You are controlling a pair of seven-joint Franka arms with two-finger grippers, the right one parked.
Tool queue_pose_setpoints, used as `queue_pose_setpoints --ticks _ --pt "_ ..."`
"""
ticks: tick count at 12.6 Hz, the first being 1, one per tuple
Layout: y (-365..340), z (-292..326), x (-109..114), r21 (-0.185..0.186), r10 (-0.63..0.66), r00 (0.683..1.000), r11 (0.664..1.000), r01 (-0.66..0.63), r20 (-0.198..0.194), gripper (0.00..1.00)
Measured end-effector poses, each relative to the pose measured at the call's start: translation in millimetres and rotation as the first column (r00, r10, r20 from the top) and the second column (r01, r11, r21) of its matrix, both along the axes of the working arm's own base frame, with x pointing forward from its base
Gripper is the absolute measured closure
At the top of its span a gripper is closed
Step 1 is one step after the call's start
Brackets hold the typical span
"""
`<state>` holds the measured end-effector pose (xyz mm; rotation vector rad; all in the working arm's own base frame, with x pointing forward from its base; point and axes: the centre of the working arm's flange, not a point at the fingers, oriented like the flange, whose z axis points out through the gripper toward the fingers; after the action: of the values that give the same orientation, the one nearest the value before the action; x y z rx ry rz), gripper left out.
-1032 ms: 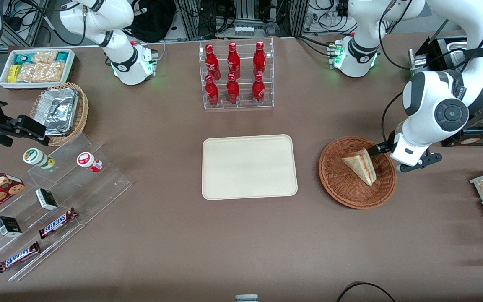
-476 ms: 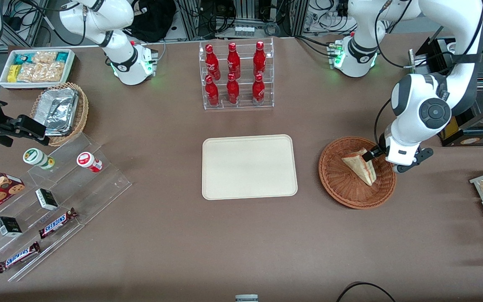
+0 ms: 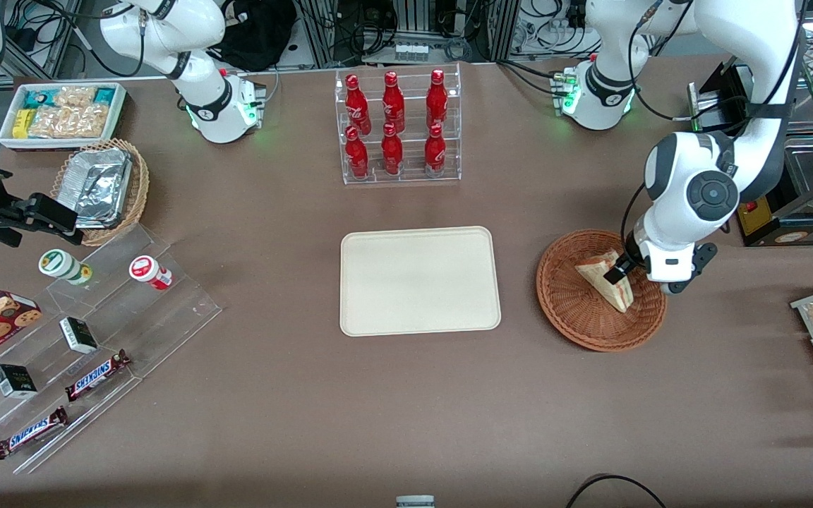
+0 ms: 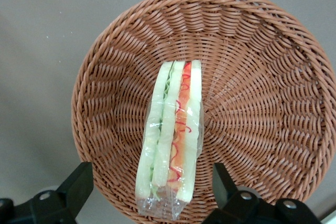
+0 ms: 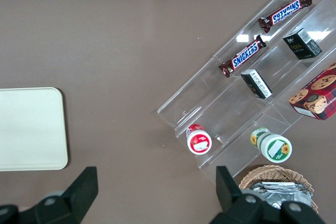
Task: Place sandwich from basket to tray
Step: 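Lower the open left gripper around the wrapped sandwich and close it, then lift the sandwich out of the basket and carry it over the tray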
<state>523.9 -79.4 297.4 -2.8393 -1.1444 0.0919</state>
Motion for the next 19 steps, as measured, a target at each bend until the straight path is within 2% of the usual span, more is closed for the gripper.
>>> queue_pose_setpoints --ticks 3,6,9,11,13,17,18,19 --pt "-0.3 -5.7 0.5 -0.005 0.010 1.000 1.000 -0.010 -0.003 0.00" --pt "-6.8 -19.2 1.0 -0.033 0.031 0.999 0.999 -0.032 -0.010 0.00" --pt "-11.9 -29.0 -0.4 -0.034 0.028 0.999 0.999 -0.029 -0.024 0.00" --pt "-12.2 -32.8 -0.6 -0.035 0.028 0.999 0.999 -0.028 -0.020 0.00" --pt "-11.8 -43.7 -2.9 -0.037 0.028 1.000 0.999 -0.028 -0.005 0.07" --pt "-10.7 -56.5 -8.9 -0.037 0.017 1.000 0.999 -0.018 -0.010 0.55" --pt "-10.6 -54.2 -9.3 -0.038 0.003 1.000 0.999 -0.004 -0.015 0.63" --pt "-10.5 -49.8 -10.1 -0.037 -0.013 1.000 0.999 0.012 -0.028 0.67"
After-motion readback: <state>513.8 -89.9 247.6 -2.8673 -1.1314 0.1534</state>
